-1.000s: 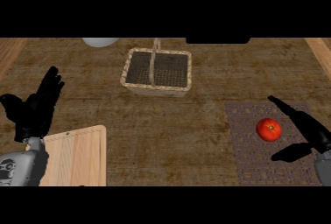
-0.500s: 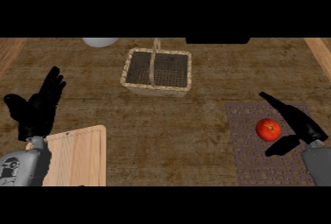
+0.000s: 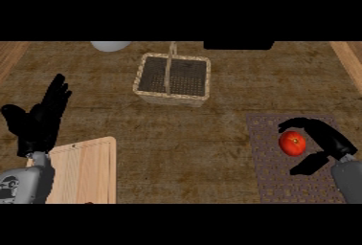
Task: Pick the tomato from the placemat and place it in the basket
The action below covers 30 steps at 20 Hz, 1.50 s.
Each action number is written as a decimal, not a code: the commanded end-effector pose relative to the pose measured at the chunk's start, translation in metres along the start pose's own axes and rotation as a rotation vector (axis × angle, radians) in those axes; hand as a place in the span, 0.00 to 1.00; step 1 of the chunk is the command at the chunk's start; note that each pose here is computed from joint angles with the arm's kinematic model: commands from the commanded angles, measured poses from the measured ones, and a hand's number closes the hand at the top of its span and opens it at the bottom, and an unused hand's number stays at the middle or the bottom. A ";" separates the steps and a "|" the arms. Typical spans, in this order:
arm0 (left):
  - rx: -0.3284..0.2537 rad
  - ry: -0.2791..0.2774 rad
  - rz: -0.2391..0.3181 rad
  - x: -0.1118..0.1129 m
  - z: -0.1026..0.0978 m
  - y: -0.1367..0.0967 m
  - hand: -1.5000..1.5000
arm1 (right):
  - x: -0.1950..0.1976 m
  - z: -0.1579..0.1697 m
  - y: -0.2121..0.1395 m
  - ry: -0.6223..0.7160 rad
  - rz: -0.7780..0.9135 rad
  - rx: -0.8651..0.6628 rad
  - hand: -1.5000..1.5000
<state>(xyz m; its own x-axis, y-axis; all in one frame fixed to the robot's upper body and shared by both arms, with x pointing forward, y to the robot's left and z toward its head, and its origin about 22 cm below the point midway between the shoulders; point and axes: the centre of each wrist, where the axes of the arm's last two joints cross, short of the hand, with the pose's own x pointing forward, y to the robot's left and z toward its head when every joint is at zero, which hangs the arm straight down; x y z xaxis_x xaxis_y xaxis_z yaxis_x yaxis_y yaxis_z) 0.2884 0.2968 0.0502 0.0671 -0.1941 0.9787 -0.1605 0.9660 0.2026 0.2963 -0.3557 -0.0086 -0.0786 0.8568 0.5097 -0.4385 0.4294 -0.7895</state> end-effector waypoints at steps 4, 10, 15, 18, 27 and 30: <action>-0.002 -0.015 -0.001 0.004 -0.004 -0.003 0.50 | -0.009 -0.002 0.037 -0.033 -0.055 0.063 1.00; -0.005 0.004 -0.006 0.005 -0.002 -0.015 0.50 | 0.122 -0.051 0.105 -0.235 -0.031 0.129 1.00; -0.069 -0.007 -0.003 0.004 0.000 -0.024 0.50 | 0.193 -0.059 0.121 -0.358 0.069 0.224 1.00; -0.057 -0.027 0.003 0.012 -0.006 -0.026 0.50 | 0.201 -0.049 0.135 -0.349 0.020 0.241 1.00; -0.039 -0.010 -0.011 0.004 -0.007 -0.017 0.50 | 0.260 -0.002 0.147 -0.506 -0.377 0.006 1.00; -0.060 -0.003 0.001 0.000 -0.003 -0.024 0.50 | 0.296 0.021 0.144 -0.553 -0.481 -0.091 1.00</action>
<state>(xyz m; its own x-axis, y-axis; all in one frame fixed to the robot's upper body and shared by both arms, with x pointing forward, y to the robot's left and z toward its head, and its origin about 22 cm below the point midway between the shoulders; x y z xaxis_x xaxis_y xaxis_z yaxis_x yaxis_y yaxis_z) 0.2960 0.2752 0.0476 0.0622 -0.1940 0.9790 -0.1077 0.9739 0.1998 0.2198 -0.0715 0.0126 -0.3719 0.4470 0.8135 -0.4972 0.6442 -0.5812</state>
